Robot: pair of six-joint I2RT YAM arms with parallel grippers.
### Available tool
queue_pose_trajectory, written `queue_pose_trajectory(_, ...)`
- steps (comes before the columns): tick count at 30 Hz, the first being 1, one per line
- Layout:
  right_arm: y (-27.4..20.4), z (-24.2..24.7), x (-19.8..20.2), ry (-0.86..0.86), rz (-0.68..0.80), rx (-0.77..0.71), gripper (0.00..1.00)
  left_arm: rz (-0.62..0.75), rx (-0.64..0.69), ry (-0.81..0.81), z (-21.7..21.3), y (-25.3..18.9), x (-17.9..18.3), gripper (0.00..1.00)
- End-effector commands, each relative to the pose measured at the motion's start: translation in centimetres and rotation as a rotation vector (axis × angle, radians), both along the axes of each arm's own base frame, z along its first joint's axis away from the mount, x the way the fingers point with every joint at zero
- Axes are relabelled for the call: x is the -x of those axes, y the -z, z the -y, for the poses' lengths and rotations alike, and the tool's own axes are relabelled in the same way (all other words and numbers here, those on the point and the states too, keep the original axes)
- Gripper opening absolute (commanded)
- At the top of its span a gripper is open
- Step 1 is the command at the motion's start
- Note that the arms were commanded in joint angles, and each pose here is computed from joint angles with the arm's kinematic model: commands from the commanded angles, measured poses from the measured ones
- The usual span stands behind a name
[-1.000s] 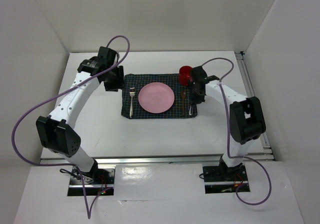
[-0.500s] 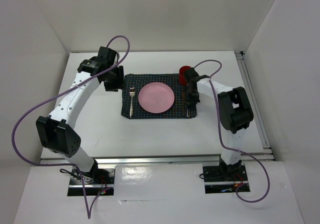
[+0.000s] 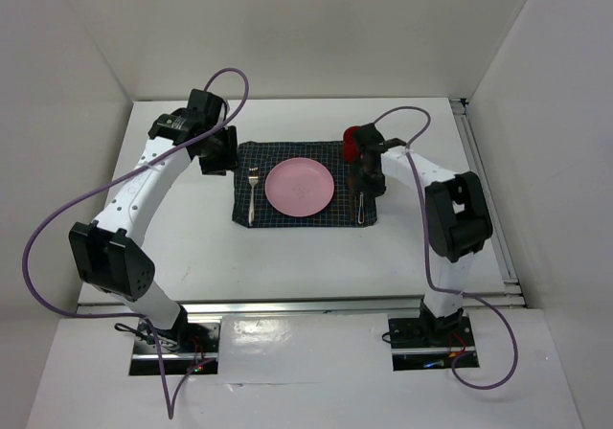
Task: Set the dinner table for one person
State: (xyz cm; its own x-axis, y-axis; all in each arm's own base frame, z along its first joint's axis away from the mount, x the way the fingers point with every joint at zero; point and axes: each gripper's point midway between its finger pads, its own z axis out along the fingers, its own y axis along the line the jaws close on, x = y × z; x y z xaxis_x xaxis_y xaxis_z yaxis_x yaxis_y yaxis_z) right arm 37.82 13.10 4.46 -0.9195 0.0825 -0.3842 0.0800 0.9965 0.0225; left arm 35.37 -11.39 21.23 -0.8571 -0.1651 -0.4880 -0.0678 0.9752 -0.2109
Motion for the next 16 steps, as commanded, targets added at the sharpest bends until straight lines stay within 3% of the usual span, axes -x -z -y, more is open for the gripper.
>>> queue_pose_trajectory(1,-8.2,0.6,-1.0,0.052,0.172,0.002,0.48,0.029,-0.003,0.027,-0.3,-1.0,0.4,0.55)
queue_pose_trajectory(3,-10.3,2.3,-0.8,0.119,0.225,0.036,0.52,0.036,0.015,0.048,0.2,-1.1,0.3,0.55)
queue_pose_trajectory(5,-12.3,5.2,0.4,0.202,0.272,0.057,0.82,0.044,0.02,0.065,0.4,-1.2,0.1,0.55)
queue_pose_trajectory(7,-15.0,7.8,1.7,0.288,0.36,0.069,1.0,0.059,0.0,0.05,0.0,-1.5,-0.2,0.55)
queue_pose_trajectory(11,-16.0,12.7,5.0,0.45,0.445,0.113,1.0,0.086,0.028,0.051,0.4,-2.9,-0.5,0.55)
queue_pose_trajectory(16,-17.3,14.4,8.3,0.51,0.52,0.093,1.0,0.087,0.072,0.055,1.2,-2.4,-0.5,0.55)
